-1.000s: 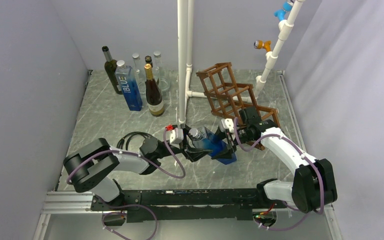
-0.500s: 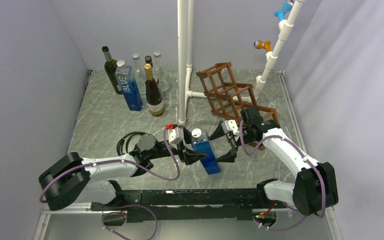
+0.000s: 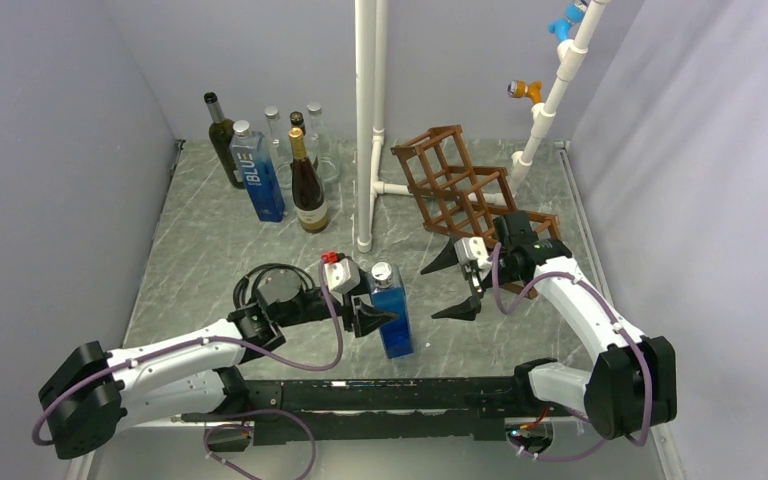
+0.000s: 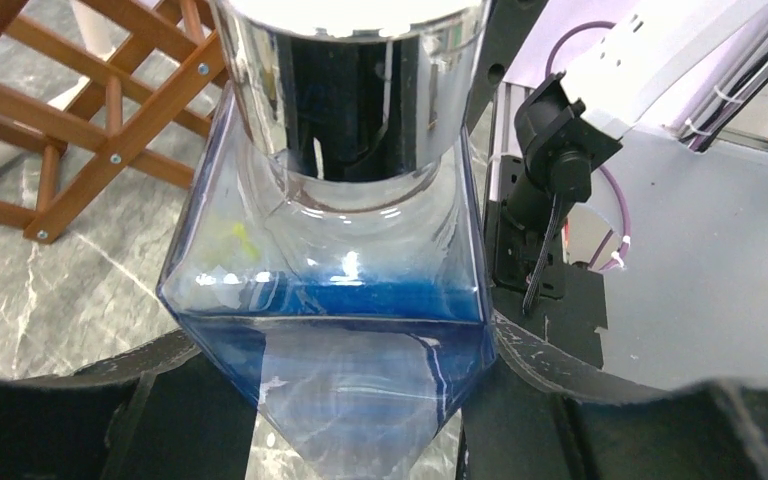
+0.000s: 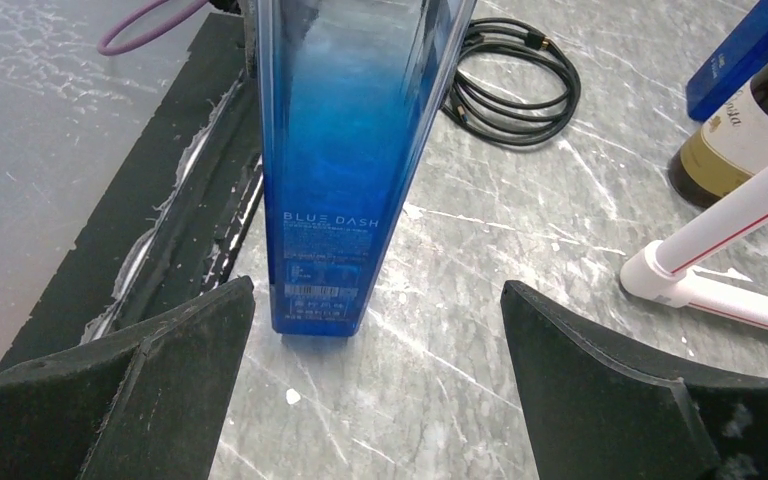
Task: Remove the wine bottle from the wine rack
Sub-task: Pick up the wine bottle from the wine rack.
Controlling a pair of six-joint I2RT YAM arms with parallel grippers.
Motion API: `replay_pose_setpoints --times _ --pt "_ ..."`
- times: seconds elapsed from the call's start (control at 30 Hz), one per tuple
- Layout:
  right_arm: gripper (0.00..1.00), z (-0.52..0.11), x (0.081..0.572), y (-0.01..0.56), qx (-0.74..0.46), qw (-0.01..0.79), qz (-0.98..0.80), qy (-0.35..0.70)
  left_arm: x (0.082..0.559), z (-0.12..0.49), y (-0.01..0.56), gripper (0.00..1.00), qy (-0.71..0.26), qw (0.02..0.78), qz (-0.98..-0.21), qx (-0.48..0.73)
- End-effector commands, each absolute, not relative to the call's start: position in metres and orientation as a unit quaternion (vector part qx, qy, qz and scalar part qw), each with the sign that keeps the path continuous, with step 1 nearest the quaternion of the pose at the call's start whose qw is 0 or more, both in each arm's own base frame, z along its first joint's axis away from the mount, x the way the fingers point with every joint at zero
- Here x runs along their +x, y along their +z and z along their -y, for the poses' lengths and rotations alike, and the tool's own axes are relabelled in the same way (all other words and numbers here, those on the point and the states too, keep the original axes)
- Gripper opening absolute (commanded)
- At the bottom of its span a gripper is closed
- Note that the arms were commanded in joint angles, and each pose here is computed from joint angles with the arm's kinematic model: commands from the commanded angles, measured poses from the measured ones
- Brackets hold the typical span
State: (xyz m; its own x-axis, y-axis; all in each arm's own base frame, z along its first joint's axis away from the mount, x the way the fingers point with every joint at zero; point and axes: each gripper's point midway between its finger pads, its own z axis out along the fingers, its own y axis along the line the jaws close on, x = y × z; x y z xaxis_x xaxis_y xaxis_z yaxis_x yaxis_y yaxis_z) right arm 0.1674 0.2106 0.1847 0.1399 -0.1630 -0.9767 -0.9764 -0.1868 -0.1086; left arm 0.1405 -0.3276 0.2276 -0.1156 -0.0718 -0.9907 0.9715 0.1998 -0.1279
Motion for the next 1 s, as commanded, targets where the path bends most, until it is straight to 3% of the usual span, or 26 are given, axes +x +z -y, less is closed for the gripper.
replay_pose_setpoints --times 0.0,0.97 --pt "0.97 -0.211 0.170 0.201 -0.622 0.468 -0.432 0.455 0.145 0.319 0.298 0.00 -0.497 0.607 -0.497 0.372" --pt "0.98 -0.206 0.179 0.190 -0.627 0.469 -0.450 0.429 0.186 0.257 0.342 0.00 -0.372 0.680 -0.549 0.314"
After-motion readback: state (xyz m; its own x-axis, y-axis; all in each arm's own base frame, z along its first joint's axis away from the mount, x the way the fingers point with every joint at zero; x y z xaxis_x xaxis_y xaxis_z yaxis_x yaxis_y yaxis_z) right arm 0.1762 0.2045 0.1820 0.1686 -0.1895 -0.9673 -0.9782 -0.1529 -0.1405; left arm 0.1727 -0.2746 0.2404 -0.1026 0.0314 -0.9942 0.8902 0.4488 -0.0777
